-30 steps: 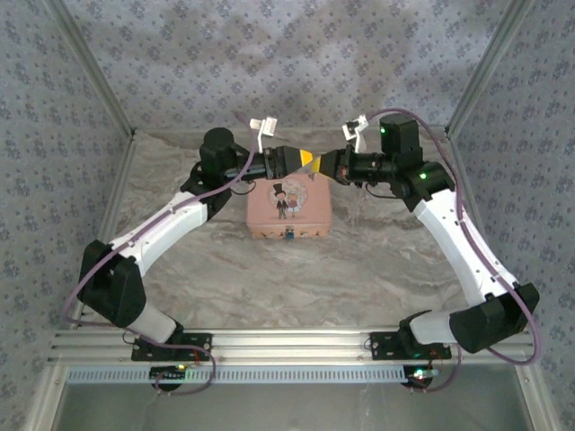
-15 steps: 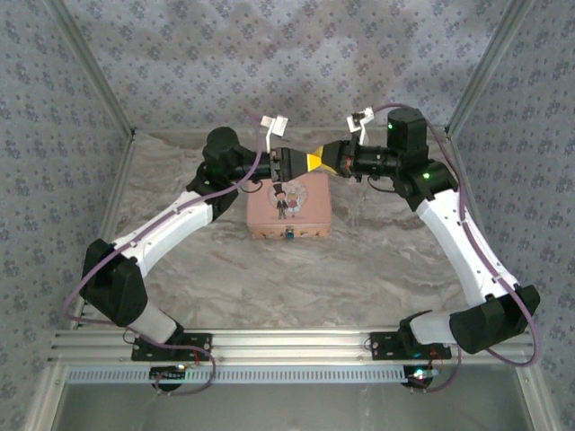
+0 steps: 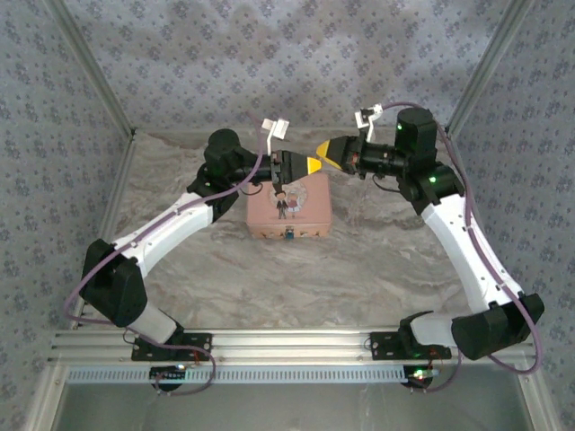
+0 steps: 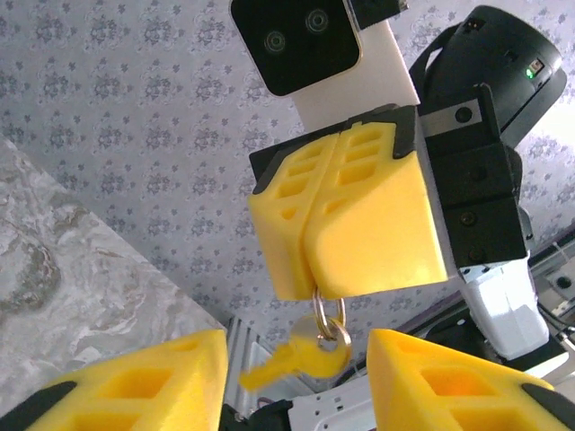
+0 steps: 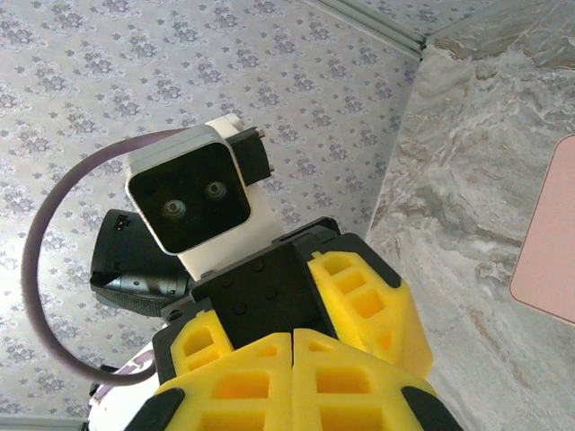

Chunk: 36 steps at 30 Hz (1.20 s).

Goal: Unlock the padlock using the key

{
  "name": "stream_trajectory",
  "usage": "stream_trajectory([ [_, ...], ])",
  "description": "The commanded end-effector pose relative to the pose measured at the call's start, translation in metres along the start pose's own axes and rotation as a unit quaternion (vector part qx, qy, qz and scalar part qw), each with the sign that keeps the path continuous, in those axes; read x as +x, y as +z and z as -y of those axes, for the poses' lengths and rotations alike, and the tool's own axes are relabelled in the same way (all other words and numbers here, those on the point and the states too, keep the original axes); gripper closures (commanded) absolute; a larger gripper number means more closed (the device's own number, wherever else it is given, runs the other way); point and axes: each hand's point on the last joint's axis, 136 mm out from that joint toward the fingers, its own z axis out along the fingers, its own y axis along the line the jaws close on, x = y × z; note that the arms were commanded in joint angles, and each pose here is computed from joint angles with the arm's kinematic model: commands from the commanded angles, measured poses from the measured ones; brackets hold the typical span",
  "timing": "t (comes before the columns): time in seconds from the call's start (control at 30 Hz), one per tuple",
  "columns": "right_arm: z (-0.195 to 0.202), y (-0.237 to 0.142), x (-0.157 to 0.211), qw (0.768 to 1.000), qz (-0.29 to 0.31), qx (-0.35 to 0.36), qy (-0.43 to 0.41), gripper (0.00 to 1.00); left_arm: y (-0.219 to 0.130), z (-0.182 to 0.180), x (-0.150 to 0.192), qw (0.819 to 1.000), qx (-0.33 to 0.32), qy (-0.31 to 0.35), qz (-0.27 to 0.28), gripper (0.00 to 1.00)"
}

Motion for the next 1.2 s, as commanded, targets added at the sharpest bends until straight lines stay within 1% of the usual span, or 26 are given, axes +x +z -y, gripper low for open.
stream_trajectory([
  [0.0, -0.009, -0.007, 0.005, 1.0, -0.004, -0.015, -0.005, 1.0, -0.006, 0.023, -0.003, 0.999, 0.011, 0.034, 0.006, 0.62],
  [0.07, -0.008, -0.007, 0.006, 1.0, -0.006, -0.015, -0.003, 1.0, -0.006, 0.024, -0.003, 0.999, 0.011, 0.035, 0.006, 0.67],
  [0.17, -0.007, -0.008, 0.007, 1.0, -0.008, -0.016, -0.002, 1.0, -0.007, 0.024, -0.003, 0.999, 0.008, 0.035, 0.004, 0.7],
  [0.23, -0.006, -0.008, 0.008, 1.0, -0.008, -0.015, -0.001, 1.0, -0.007, 0.024, -0.003, 0.999, 0.008, 0.037, 0.004, 0.76],
  [0.27, -0.006, -0.008, 0.008, 1.0, -0.009, -0.015, -0.001, 1.0, -0.006, 0.023, -0.003, 0.999, 0.007, 0.035, 0.004, 0.77],
  [0.33, -0.006, -0.008, 0.008, 1.0, -0.008, -0.015, -0.001, 1.0, -0.007, 0.024, -0.003, 0.999, 0.008, 0.037, 0.004, 0.88],
  [0.37, -0.005, -0.009, 0.008, 1.0, -0.007, -0.015, -0.001, 1.0, -0.007, 0.024, -0.003, 0.999, 0.007, 0.038, 0.004, 0.89],
  [0.43, -0.004, -0.01, 0.007, 1.0, -0.006, -0.014, 0.001, 1.0, -0.008, 0.023, -0.002, 0.999, 0.002, 0.038, 0.003, 0.88],
  [0.5, -0.005, -0.009, 0.008, 1.0, -0.007, -0.016, 0.001, 1.0, -0.007, 0.022, 0.0, 0.999, 0.0, 0.037, 0.001, 0.84],
  [0.57, -0.005, -0.01, 0.007, 1.0, -0.006, -0.018, 0.002, 1.0, -0.007, 0.019, -0.001, 0.999, -0.004, 0.032, 0.003, 0.6],
  [0.6, -0.006, -0.009, 0.007, 1.0, -0.007, -0.018, 0.002, 1.0, -0.007, 0.019, -0.001, 0.999, -0.005, 0.033, 0.005, 0.55],
  [0.63, -0.006, -0.01, 0.006, 1.0, -0.006, -0.019, 0.002, 1.0, -0.007, 0.018, -0.001, 0.999, -0.006, 0.032, 0.006, 0.54],
  [0.87, -0.005, -0.01, 0.005, 1.0, -0.002, -0.018, 0.005, 1.0, -0.004, 0.014, 0.0, 1.0, -0.006, 0.027, 0.002, 0.54],
  [1.07, -0.004, -0.011, 0.004, 1.0, 0.0, -0.018, 0.006, 1.0, -0.002, 0.015, 0.0, 1.0, -0.002, 0.028, -0.001, 0.6],
  [1.17, -0.004, -0.011, 0.003, 1.0, 0.002, -0.019, 0.007, 1.0, 0.002, 0.017, 0.002, 1.0, 0.003, 0.03, -0.006, 0.66],
])
